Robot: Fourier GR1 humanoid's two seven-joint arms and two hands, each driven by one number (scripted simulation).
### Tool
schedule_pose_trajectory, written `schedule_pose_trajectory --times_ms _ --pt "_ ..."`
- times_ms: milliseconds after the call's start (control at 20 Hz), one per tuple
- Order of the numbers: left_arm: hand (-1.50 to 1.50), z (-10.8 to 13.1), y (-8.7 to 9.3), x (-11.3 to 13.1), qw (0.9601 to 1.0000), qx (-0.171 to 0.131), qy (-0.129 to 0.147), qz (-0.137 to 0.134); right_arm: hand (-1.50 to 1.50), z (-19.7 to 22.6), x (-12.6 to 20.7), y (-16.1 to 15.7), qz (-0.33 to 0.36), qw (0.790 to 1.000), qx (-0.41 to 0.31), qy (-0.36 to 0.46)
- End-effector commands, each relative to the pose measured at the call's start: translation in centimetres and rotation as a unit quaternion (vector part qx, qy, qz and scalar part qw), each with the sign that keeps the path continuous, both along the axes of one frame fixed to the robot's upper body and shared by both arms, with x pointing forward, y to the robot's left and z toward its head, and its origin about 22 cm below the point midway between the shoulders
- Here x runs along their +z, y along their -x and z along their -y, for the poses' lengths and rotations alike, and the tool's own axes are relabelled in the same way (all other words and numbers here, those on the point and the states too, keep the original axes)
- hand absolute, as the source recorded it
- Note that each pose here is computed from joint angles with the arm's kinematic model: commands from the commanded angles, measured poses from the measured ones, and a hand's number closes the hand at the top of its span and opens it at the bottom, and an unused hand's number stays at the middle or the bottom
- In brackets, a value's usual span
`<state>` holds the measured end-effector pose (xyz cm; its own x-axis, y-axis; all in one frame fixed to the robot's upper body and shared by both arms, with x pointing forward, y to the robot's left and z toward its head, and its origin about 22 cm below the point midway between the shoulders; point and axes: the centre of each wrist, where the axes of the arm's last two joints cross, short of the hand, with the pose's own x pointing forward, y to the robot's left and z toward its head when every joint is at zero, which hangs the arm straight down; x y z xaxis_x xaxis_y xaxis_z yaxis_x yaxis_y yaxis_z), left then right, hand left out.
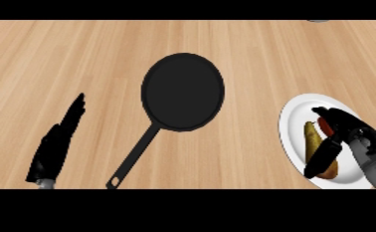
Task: Pick the pear from the plate and place it in the pan
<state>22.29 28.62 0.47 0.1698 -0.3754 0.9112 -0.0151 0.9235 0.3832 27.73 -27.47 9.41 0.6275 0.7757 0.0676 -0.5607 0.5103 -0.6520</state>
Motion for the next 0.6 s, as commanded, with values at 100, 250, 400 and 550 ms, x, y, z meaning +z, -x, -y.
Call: schedule_pose_trajectory --times_ms 100,250,400,550 --pt "0.0 1.1 -0.3 0.1 0.9999 -0.004 0.013 -0.006 -1.5 -1.1 -2.6 0.5 -0.056 0.996 -0.047 0.055" --pt "0.0 -0.1 0.6 -0.6 1.0 0.0 -0.005 -0.002 -1.5 -1.2 -1.8 0.3 -0.057 0.996 -0.044 0.053" --pt "0.0 0.7 0.2 0.6 1.0 0.002 0.002 0.0 -1.5 -1.6 -3.2 0.2 -0.061 0.995 -0.052 0.059" --pt "0.0 -0.6 -1.4 0.7 0.9999 -0.006 0.008 -0.008 -1.5 0.1 -3.8 0.3 -0.062 0.996 -0.034 0.048"
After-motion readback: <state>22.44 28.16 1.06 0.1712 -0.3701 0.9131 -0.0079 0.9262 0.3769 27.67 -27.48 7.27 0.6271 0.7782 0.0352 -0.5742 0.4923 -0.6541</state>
